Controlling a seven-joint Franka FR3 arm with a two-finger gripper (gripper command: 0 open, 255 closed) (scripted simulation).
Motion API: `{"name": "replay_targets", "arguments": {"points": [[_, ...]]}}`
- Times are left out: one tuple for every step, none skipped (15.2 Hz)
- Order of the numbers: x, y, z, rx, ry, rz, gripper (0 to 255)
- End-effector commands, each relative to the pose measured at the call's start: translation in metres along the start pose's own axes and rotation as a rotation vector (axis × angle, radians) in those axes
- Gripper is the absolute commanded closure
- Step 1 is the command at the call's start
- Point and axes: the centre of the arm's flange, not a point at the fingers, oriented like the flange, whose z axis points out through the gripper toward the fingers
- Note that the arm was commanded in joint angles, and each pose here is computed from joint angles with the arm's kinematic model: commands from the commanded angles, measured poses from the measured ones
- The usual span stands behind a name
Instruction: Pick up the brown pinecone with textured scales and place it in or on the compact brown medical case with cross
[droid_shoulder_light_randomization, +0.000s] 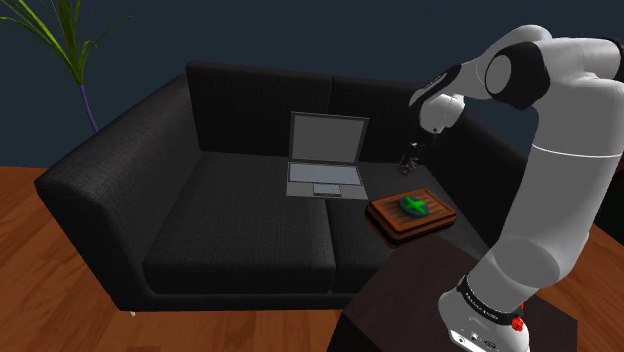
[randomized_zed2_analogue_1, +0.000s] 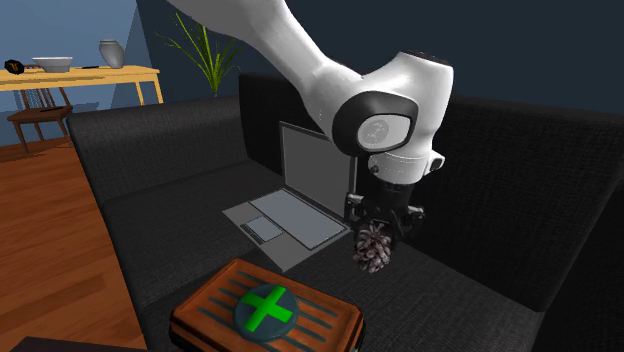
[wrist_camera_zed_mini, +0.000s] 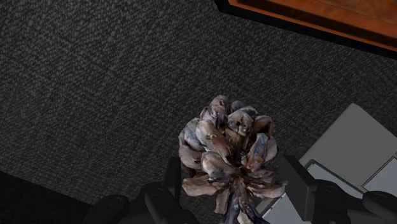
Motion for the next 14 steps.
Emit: {"name": "replay_targets", "arguments": {"points": [[0.001, -0.001, -0.01, 0.0, 0.0, 0.0, 255], [0.002, -0.001, -0.015, 0.0, 0.0, 0.0, 255], [0.002, -0.002, -0.02, 0.0, 0.0, 0.0, 255], [0.003, -0.002, -0.025, 0.0, 0.0, 0.0, 255], [0.004, -0.003, -0.031, 0.0, 0.0, 0.0, 255], [0.004, -0.003, -0.036, 0.0, 0.0, 0.0, 255], [0.005, -0.004, -0.041, 0.0, 0.0, 0.0, 255], [0.006, -0.004, -0.046, 0.0, 0.0, 0.0, 255], [0.006, -0.005, -0.052, 0.0, 0.0, 0.0, 255], [0.007, -0.006, -0.057, 0.0, 0.0, 0.0, 255], [0.008, -0.006, -0.062, 0.0, 0.0, 0.0, 255], [0.008, -0.007, -0.067, 0.0, 0.0, 0.0, 255], [0.009, -0.007, -0.072, 0.0, 0.0, 0.0, 255], [0.01, -0.008, -0.078, 0.0, 0.0, 0.0, 255]]}}
